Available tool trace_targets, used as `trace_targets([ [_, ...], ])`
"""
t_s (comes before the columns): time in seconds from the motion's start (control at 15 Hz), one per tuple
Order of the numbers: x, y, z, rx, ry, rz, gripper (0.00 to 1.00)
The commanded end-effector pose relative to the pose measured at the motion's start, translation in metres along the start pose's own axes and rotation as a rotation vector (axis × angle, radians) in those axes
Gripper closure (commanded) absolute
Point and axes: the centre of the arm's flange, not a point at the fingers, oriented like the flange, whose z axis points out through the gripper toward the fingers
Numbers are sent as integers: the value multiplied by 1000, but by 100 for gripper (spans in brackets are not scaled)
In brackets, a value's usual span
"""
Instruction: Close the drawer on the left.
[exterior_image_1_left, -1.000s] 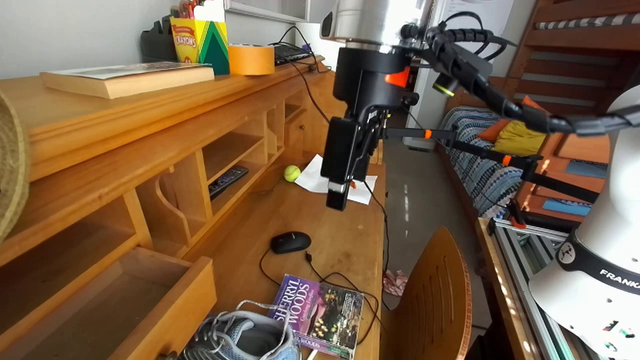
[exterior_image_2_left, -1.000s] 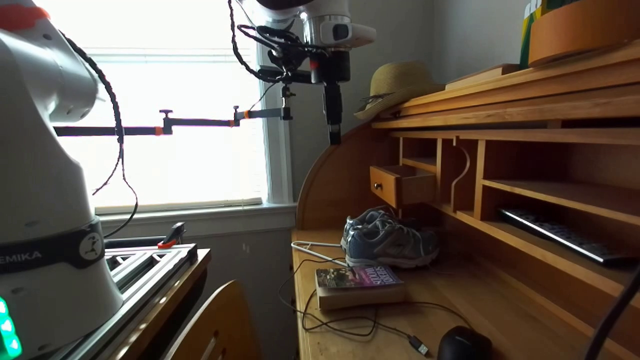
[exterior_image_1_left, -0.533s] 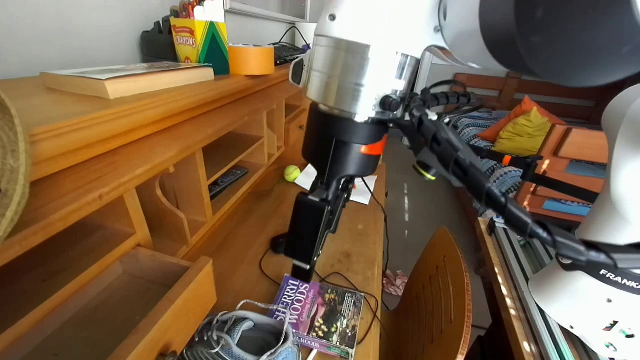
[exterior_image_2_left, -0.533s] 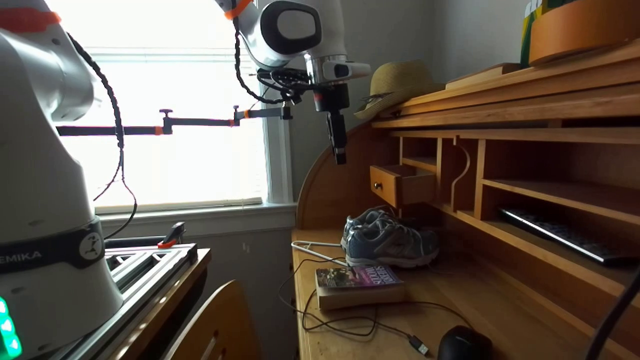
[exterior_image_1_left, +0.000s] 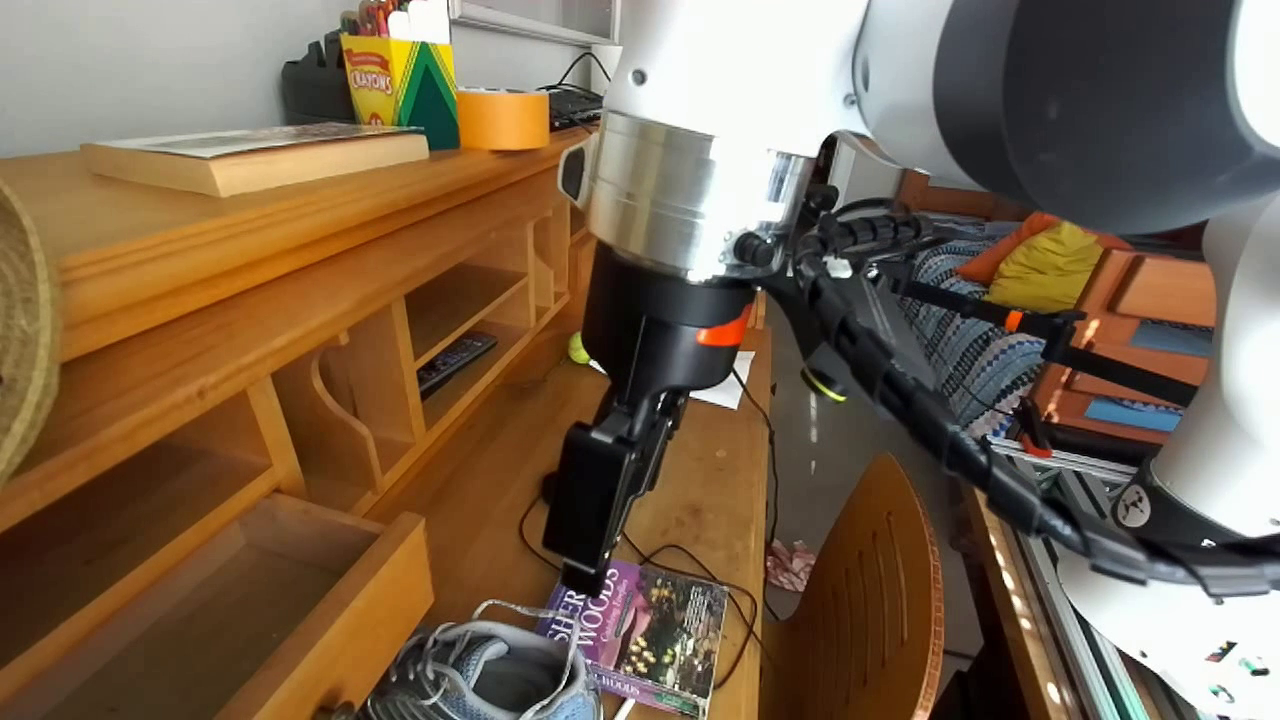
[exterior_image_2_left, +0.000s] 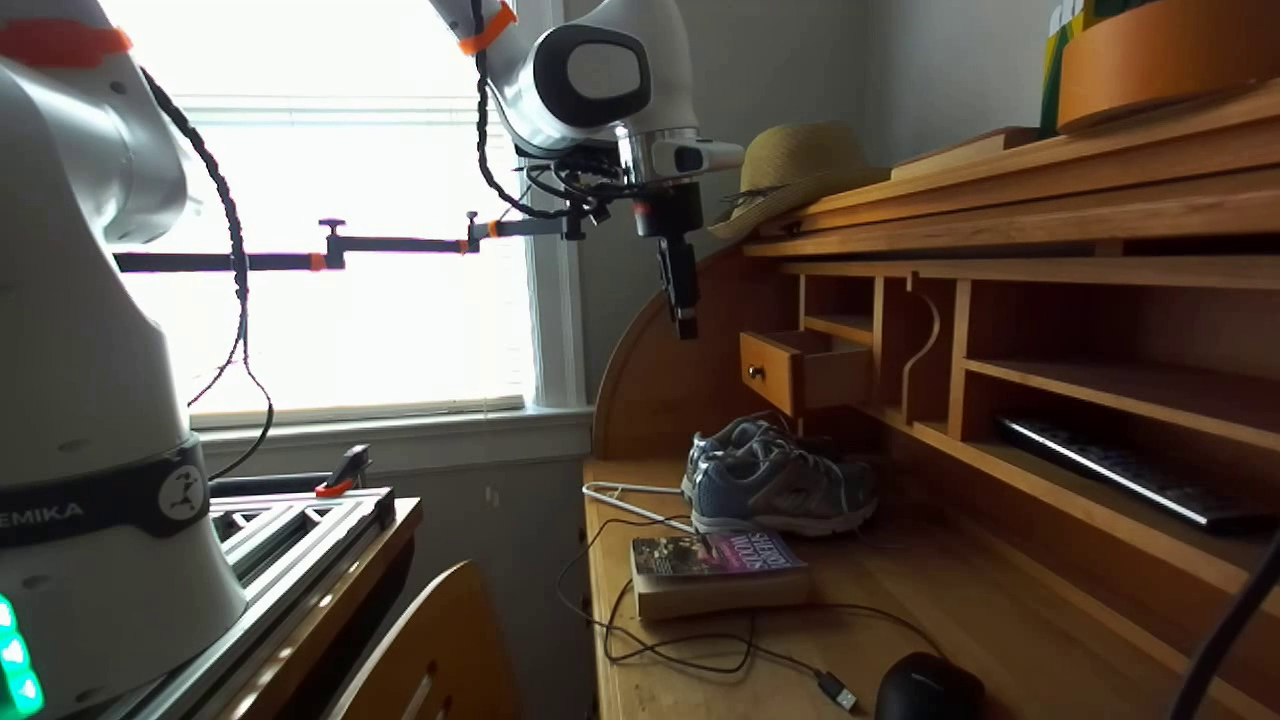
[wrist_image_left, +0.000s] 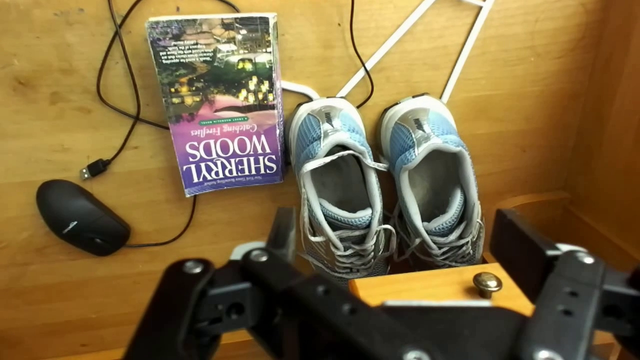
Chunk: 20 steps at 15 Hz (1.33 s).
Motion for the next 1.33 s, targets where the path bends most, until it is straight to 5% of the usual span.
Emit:
trace_targets([
  [0.0, 3, -6, 6, -2, 2, 2, 0],
  [1.27, 63, -105, 86, -53, 95, 11, 0],
])
